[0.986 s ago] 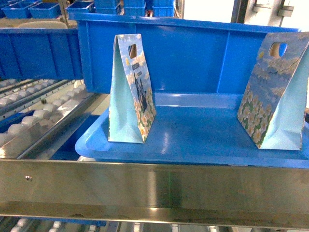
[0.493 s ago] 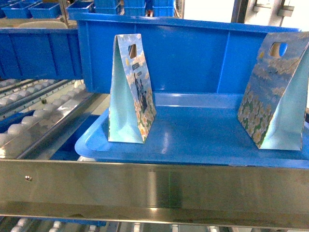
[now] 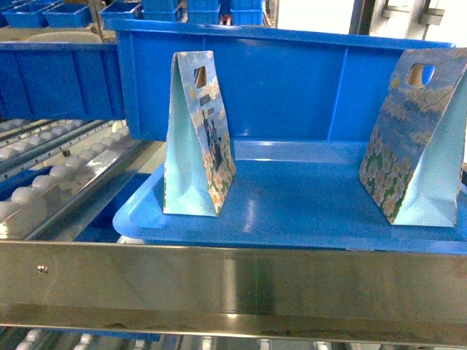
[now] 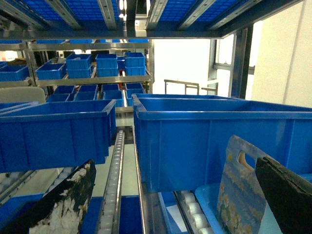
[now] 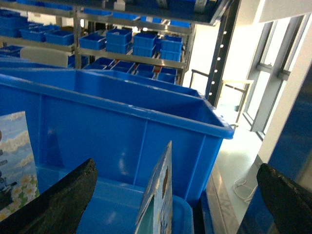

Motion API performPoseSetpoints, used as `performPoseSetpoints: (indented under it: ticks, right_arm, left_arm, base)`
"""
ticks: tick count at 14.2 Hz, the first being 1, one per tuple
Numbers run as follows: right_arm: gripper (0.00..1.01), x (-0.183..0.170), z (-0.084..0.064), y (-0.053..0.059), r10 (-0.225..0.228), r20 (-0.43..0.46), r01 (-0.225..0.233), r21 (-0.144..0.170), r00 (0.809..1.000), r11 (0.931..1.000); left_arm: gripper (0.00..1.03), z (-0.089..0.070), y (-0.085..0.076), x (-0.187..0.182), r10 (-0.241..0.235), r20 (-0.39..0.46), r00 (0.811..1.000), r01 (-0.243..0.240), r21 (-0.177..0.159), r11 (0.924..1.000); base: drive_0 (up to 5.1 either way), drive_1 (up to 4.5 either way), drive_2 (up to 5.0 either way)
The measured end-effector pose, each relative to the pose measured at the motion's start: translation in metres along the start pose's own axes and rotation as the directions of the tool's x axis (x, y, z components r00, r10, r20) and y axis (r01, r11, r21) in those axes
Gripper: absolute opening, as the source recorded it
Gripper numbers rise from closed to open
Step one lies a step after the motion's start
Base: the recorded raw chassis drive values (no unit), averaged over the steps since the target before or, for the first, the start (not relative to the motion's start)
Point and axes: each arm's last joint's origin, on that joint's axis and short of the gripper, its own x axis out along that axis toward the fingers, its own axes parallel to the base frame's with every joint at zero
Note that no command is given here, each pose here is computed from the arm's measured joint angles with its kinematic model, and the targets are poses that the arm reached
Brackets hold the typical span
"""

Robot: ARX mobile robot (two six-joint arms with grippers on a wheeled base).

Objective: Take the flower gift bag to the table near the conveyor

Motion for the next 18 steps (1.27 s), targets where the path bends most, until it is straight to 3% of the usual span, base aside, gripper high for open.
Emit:
performPoseSetpoints:
  ticks: [4,6,8,14,18]
  right_arm:
    - [0.98,0.055,0.001,-0.009,-0.01,-0.081,0.009,-0.017,0.997,0.9998]
    - [0.98,0.079,0.002,-0.02,-0.034,-0.138,0.033,-0.01,0.99,0.9994]
    - [0.98,0.091,-0.002,-0.024,-0.017,-0.211,0.018,0.001,0.977,0.9998]
    - [0.98,0.098,-0.012,-0.028,-0.028,-0.276,0.033,0.014,0.961,0.9994]
    - [0.98,0.09,-0.03,-0.027,0.013,-0.346,0.01,0.064,0.938,0.9979]
  left_arm:
    - [0.98,0.0,0.0,0.0,0.0,0.0,1.0,0.0,0.0,1.0]
    - [0.98,0.0,0.0,0.0,0.0,0.0,1.0,0.0,0.0,1.0]
    - [0.98,0.0,0.0,0.0,0.0,0.0,1.0,0.0,0.0,1.0]
    - [0.98,0.0,0.0,0.0,0.0,0.0,1.0,0.0,0.0,1.0]
    - [0.98,0.0,0.0,0.0,0.0,0.0,1.0,0.0,0.0,1.0]
  base:
    - [0.0,0.0,0.0]
    - [0.0,0.0,0.0]
    - [0.0,0.0,0.0]
    - [0.0,0.0,0.0]
    - [0.0,0.0,0.0]
